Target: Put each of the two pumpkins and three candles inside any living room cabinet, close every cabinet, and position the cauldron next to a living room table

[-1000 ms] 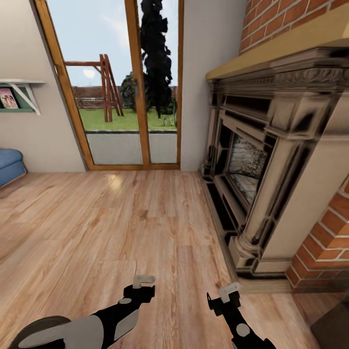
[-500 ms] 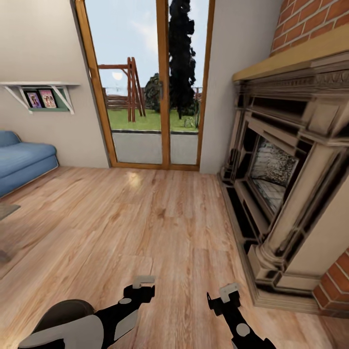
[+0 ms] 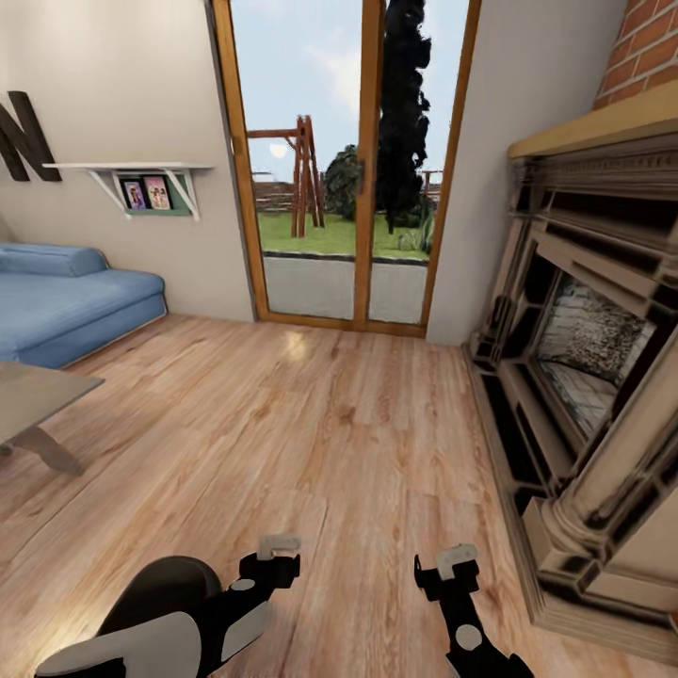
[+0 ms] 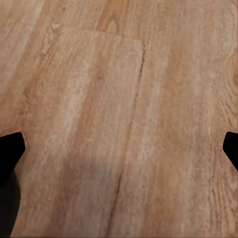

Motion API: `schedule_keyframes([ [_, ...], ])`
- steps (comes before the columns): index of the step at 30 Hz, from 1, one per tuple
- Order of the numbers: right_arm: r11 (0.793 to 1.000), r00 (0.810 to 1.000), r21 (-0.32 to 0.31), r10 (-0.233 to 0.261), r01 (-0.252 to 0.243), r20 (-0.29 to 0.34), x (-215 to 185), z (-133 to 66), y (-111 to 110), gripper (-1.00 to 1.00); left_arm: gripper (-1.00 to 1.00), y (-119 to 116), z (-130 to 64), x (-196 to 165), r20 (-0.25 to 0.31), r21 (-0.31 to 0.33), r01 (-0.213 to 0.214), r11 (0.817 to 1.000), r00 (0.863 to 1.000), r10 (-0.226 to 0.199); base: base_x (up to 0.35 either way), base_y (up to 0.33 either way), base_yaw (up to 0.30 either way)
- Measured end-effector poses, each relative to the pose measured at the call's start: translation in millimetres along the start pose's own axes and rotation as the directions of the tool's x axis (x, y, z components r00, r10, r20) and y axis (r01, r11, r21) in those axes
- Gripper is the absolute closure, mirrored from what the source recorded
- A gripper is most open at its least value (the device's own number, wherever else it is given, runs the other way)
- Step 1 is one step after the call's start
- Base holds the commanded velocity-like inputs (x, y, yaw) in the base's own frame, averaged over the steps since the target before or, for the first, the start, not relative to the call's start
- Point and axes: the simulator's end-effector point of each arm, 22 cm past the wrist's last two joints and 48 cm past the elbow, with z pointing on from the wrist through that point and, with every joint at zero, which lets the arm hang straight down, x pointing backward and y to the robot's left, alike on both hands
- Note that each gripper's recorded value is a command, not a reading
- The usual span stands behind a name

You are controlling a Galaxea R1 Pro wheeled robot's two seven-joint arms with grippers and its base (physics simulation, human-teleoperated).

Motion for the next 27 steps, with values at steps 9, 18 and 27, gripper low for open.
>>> schedule_keyframes([
  [9,0.998,1.0,0.059,0.024,-0.024,0.006,-12.1,-2.8,8.3,-1.0,-1.0,-8.4,0.1,-0.7,-0.019,-0.004,0.088,0.996,0.996,-0.088,0.0,0.0,0.289],
  [18,0.999,1.0,0.033,-0.007,0.007,0.011,-12.0,-4.0,17.7,-1.0,-1.0,31.3,3.2,11.8,-0.054,-0.105,0.307,0.946,0.948,-0.313,0.0,0.0,0.289],
  [27,1.0,1.0,0.028,-0.007,0.008,-0.017,2.6,-8.3,18.6,-1.0,-1.0,121.4,-3.2,43.1,-0.043,-0.292,0.372,0.881,0.915,-0.401,0.0,0.0,0.273],
])
